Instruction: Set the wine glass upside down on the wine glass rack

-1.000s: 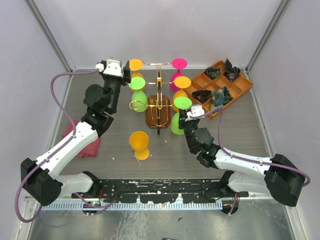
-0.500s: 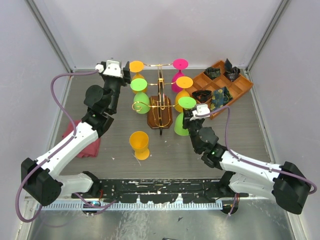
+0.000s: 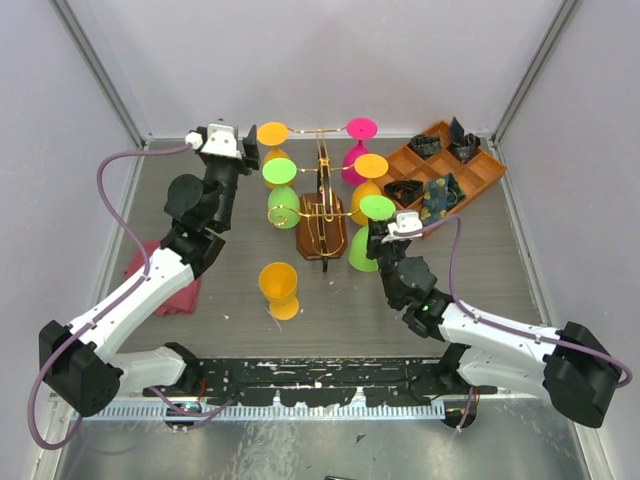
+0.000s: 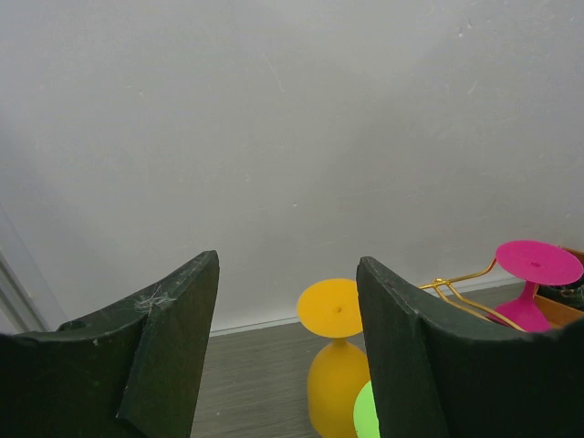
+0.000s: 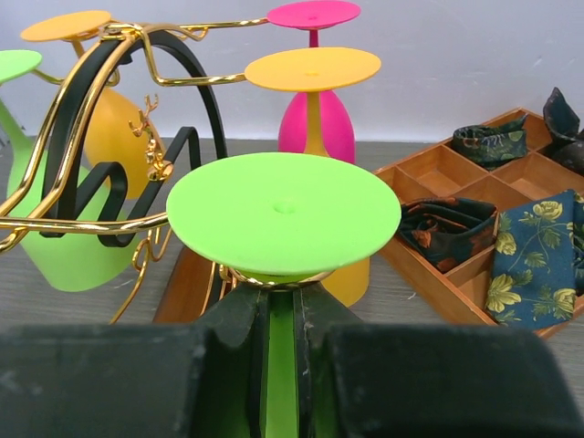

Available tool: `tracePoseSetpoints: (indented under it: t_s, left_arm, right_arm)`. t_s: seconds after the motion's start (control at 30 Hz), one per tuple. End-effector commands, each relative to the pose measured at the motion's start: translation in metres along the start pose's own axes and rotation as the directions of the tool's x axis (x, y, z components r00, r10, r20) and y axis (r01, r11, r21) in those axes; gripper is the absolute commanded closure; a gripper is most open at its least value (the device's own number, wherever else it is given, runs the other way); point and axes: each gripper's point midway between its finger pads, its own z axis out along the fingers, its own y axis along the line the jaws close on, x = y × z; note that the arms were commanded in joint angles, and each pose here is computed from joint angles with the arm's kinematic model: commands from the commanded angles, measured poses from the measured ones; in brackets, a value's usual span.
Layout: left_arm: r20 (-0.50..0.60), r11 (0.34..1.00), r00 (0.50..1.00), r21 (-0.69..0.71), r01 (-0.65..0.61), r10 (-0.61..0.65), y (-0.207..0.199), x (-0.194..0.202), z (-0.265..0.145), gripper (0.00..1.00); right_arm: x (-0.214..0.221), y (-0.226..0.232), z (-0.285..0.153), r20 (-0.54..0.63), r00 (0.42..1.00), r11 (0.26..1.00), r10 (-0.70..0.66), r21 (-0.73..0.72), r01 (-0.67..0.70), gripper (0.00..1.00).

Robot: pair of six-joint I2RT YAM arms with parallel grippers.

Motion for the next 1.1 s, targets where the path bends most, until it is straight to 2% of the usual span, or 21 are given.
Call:
tracePoseSetpoints:
  t_s: [0.0,0.43,0.73,0.87,1.07]
  left_arm:
    - [0.048,0.999,0.998,-0.027,0.033,-0.031,0.008,-0.016,-0.002,0.31]
    - [0.040,0.999,0.999,-0.028,0.032,-0.031,0.008,-0.011,-0.002,0.30]
    - [0.043,0.999,0.998,-0.025,0.036,-0.035,0.007,-0.012,-0.002,0.30]
    - [0.042,0.999,0.998,-0.025,0.039,-0.037,0.007,-0.012,-0.003,0.30]
    - [0.043,0.999,0.998,-0.022,0.039,-0.038,0.007,-0.012,-0.003,0.29]
  right_arm:
    - [0.007,-0.017,0.003,0.001,1.000,0.994,-0.017,0.104,0.016,0.99]
    - [0.006,-0.040,-0.001,0.011,1.000,0.986,-0.015,0.167,0.013,0.99]
    - [0.010,-0.046,-0.001,-0.020,0.999,0.986,-0.048,0.158,0.051,0.99]
    - [0.008,-0.041,0.003,-0.026,0.998,0.988,-0.059,0.140,0.062,0.91]
    - [0.004,-0.039,0.008,-0.022,0.998,0.989,-0.063,0.132,0.065,0.87]
